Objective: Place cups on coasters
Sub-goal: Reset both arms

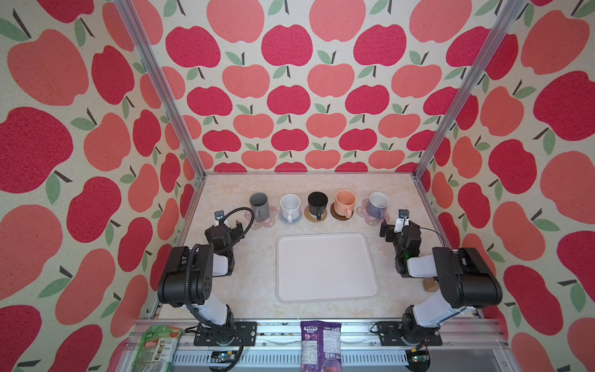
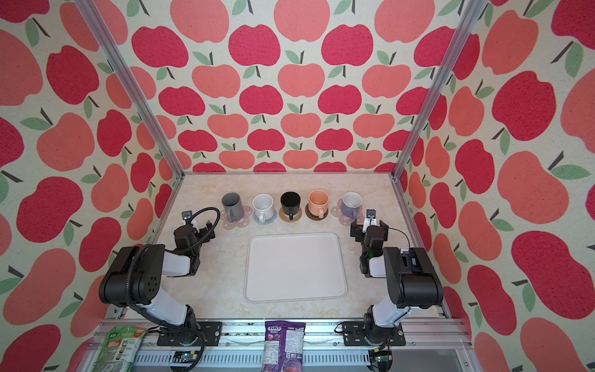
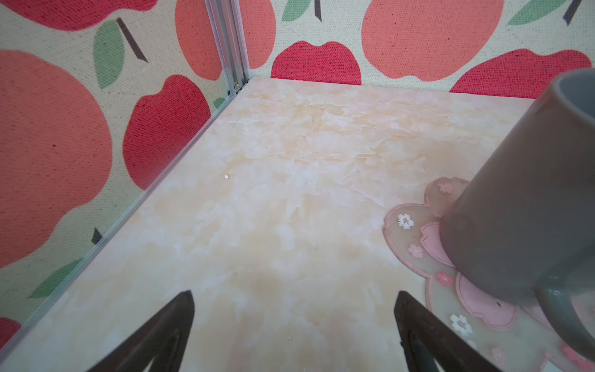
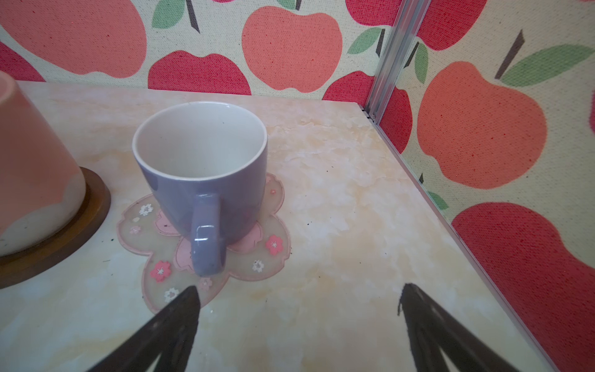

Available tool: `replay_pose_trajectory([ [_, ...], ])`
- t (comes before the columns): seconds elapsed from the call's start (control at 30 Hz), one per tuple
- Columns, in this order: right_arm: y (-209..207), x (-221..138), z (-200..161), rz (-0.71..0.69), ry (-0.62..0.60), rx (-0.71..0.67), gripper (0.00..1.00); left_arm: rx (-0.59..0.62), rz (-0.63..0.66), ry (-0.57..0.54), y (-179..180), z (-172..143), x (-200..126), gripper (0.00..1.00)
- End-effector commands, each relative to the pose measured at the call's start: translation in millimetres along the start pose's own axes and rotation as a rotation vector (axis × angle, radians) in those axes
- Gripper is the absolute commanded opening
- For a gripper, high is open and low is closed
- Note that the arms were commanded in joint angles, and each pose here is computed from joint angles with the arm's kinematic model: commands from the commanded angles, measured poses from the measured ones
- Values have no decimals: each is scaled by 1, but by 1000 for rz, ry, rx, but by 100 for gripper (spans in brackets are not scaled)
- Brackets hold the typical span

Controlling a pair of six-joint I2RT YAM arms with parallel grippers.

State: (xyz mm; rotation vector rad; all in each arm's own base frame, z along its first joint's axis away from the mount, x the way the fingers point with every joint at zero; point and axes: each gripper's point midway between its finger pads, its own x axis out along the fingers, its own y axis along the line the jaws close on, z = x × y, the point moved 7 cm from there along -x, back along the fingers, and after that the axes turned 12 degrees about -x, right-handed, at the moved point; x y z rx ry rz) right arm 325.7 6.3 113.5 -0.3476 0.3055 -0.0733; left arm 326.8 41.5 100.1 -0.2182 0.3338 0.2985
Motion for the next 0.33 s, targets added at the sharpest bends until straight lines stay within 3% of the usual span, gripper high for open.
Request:
replay_pose_trajectory([
  [0.0,-1,1,1,-15,4,17,99,-17,-16,-22,-3,7,0,99],
  [0.3,1,1,2,-15,4,-1,99,-16,-16,-20,-3,6,0,99],
])
